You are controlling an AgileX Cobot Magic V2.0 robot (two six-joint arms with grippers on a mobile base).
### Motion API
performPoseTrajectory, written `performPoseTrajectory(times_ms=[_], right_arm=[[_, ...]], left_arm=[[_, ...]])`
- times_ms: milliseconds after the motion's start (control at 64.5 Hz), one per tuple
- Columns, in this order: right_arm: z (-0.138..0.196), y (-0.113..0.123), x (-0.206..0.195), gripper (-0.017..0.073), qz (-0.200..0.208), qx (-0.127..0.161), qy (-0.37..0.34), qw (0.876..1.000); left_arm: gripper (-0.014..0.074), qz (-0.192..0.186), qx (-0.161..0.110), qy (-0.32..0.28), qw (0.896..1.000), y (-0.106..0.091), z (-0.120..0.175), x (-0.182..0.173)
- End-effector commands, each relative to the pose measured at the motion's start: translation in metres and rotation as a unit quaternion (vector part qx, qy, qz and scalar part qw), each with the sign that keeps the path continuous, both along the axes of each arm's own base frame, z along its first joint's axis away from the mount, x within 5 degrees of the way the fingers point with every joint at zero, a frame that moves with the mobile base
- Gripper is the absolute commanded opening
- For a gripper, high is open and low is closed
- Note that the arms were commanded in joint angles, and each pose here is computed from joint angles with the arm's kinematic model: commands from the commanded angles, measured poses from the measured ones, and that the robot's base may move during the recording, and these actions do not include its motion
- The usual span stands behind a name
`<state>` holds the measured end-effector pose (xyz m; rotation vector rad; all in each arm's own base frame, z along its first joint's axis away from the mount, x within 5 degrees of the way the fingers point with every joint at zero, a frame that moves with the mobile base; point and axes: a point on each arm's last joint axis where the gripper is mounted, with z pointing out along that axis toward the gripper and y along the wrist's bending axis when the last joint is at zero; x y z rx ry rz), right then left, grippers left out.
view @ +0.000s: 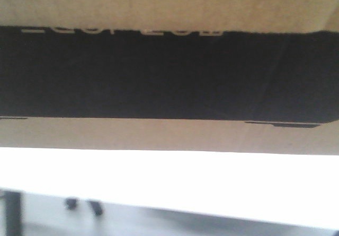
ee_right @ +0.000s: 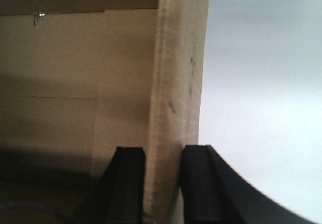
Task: Grab box from left shelf to table start
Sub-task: 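Keep holding the box with both grippers while driving across the floor, then carry the box with both grippers over the white table edge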
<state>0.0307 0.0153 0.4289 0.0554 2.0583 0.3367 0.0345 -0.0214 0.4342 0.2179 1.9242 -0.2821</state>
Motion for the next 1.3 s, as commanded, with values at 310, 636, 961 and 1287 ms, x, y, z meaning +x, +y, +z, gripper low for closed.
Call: performPoseTrajectory(times_ms=[310, 636, 961, 1287], right_arm=[[0.0153, -0.0101, 0.006, 0.0057, -0.047, -0.039, -0.067, 0.996], [0.0153, -0.0101, 0.006, 0.0057, -0.047, -0.039, -0.067, 0.996], [0.0153, -0.0101, 0.006, 0.0057, -0.047, -0.039, -0.067, 0.996], [0.0153, -0.0101, 0.006, 0.0057, -0.047, -0.039, -0.067, 0.996]], left_arm=[[-0.0104, 0.0, -0.045, -0.108, 0.993, -0.0008, 0.0279, -0.0036], [-0.0104, 0.0, -0.045, -0.108, 0.993, -0.0008, 0.0279, -0.0036], [-0.0104, -0.002, -0.048, -0.108, 0.993, -0.0012, 0.028, -0.0037], [-0.0104, -0.002, -0.048, -0.108, 0.993, -0.0012, 0.028, -0.0037]])
